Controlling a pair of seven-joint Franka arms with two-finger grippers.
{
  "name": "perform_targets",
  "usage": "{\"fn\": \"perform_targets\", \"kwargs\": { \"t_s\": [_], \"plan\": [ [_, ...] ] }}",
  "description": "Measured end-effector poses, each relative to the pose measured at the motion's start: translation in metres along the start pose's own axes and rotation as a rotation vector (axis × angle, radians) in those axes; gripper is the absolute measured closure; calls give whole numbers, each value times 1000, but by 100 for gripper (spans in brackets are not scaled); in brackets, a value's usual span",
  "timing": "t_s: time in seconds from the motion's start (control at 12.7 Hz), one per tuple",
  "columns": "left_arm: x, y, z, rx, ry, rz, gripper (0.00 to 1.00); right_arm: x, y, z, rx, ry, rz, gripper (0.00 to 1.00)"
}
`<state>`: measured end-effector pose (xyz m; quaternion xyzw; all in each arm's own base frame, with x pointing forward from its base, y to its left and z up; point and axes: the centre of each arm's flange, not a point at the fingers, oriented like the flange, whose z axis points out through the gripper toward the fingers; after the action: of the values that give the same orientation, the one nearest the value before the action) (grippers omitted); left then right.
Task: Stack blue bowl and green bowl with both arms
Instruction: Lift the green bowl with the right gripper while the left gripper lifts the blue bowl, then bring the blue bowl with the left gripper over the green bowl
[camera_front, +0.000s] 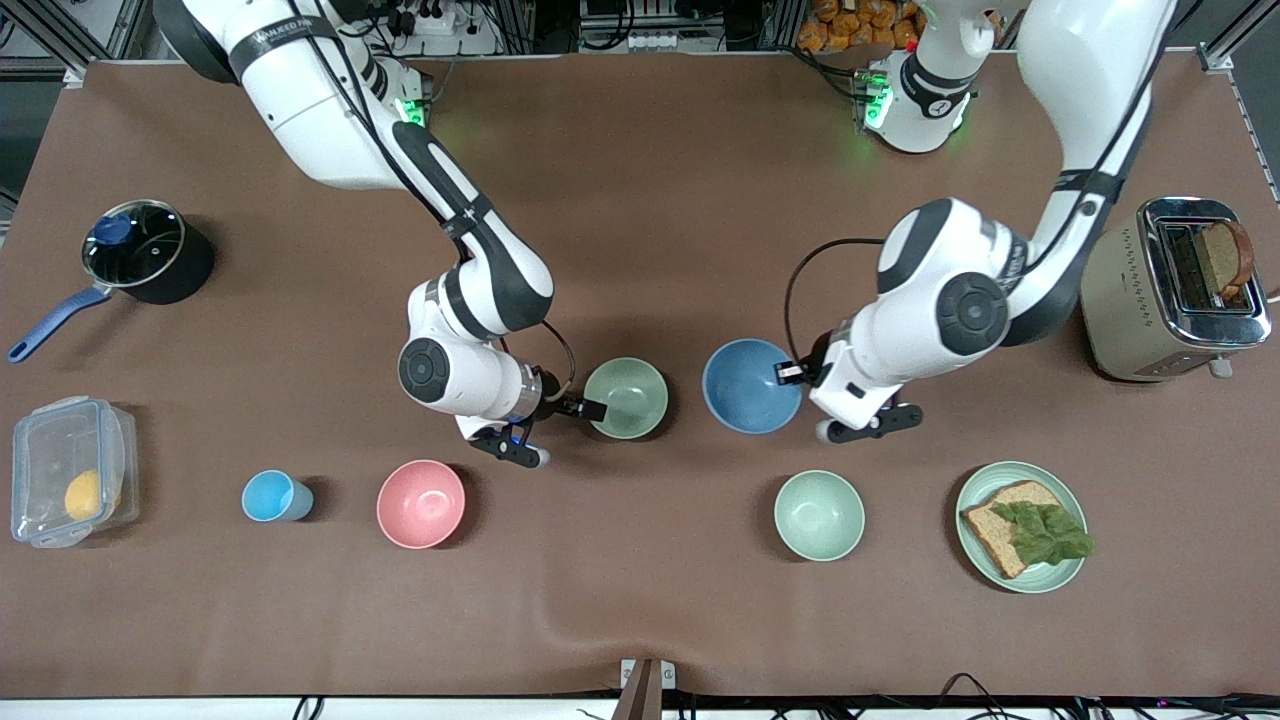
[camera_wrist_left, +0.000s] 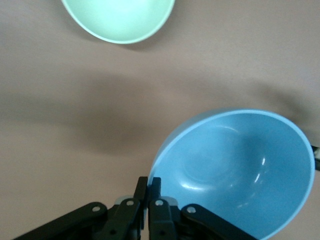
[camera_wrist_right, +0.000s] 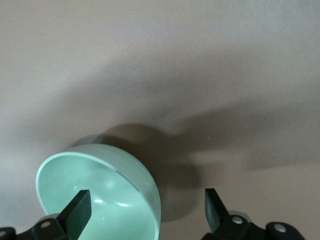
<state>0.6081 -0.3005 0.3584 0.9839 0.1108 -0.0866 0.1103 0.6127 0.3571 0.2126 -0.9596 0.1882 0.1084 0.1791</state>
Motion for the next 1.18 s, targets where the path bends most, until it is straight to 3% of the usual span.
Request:
{"fn": "perform_targets", "kwargs": {
  "t_s": [0.32, 0.47, 0.79, 1.18],
  "plan": [
    [8, 10, 23, -34, 1, -12, 96, 24, 18, 3, 110, -72, 223, 0],
    [7, 15, 21, -40, 6, -11, 96, 26, 19, 10, 113, -86, 293, 0],
    [-6, 35, 29, -47, 10, -3, 96, 28, 14, 13, 59, -32, 260, 0],
    [-21, 60, 44, -75, 25, -7, 96, 36, 11, 1, 68, -3, 251, 0]
  ]
}}
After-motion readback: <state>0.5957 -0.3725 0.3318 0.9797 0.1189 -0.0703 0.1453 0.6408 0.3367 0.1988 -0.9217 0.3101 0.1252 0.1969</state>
